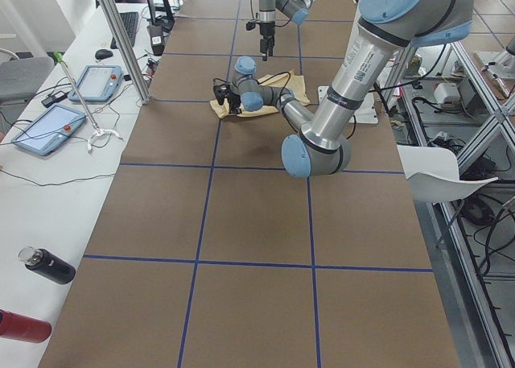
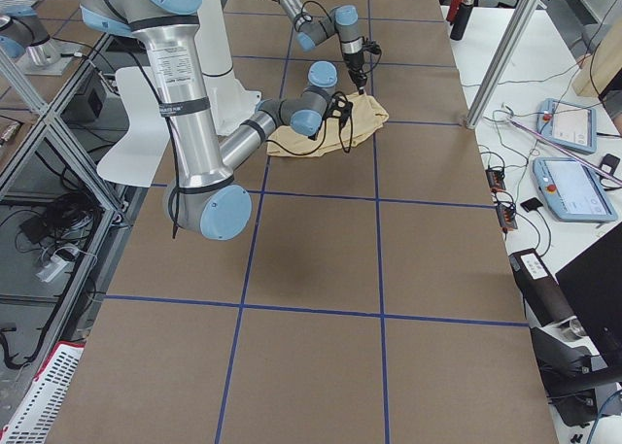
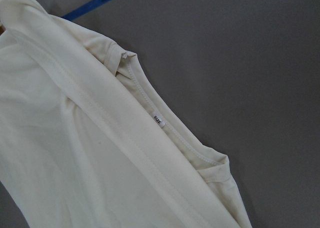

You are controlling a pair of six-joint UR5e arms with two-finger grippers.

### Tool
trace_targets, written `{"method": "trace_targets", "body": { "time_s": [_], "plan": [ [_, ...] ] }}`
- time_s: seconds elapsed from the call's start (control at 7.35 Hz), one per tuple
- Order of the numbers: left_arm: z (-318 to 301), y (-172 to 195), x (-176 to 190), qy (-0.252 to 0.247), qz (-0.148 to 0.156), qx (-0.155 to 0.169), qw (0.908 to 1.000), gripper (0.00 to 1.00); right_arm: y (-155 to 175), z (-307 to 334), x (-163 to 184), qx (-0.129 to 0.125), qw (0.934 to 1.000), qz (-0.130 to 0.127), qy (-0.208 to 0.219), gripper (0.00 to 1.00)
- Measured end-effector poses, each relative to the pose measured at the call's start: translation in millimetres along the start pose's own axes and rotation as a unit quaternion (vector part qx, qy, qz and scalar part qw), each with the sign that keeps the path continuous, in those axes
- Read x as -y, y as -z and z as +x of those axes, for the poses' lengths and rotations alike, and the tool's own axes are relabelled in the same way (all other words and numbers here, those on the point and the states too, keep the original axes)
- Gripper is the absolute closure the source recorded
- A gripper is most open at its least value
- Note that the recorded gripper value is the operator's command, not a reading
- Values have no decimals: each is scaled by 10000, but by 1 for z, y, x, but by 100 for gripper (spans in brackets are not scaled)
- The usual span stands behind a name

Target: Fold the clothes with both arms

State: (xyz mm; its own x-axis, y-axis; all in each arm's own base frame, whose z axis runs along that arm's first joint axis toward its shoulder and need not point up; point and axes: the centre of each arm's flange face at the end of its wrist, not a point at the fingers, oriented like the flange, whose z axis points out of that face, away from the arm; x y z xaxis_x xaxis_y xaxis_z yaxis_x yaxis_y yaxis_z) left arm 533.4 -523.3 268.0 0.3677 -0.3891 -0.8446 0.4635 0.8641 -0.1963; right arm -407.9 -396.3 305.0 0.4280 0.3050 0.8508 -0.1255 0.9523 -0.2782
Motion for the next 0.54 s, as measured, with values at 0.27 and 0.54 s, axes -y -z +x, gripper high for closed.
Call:
{"method": "trace_targets", "body": {
  "time_s": [0.27, 0.54],
  "plan": [
    [15, -18, 21, -111, 349, -265, 9990, 100, 0, -2, 1, 13, 9999, 138, 23, 0],
    [32, -40, 32, -158, 625, -578, 9962, 100, -1, -2, 1, 12, 9997, 235, 35, 0]
  ]
}}
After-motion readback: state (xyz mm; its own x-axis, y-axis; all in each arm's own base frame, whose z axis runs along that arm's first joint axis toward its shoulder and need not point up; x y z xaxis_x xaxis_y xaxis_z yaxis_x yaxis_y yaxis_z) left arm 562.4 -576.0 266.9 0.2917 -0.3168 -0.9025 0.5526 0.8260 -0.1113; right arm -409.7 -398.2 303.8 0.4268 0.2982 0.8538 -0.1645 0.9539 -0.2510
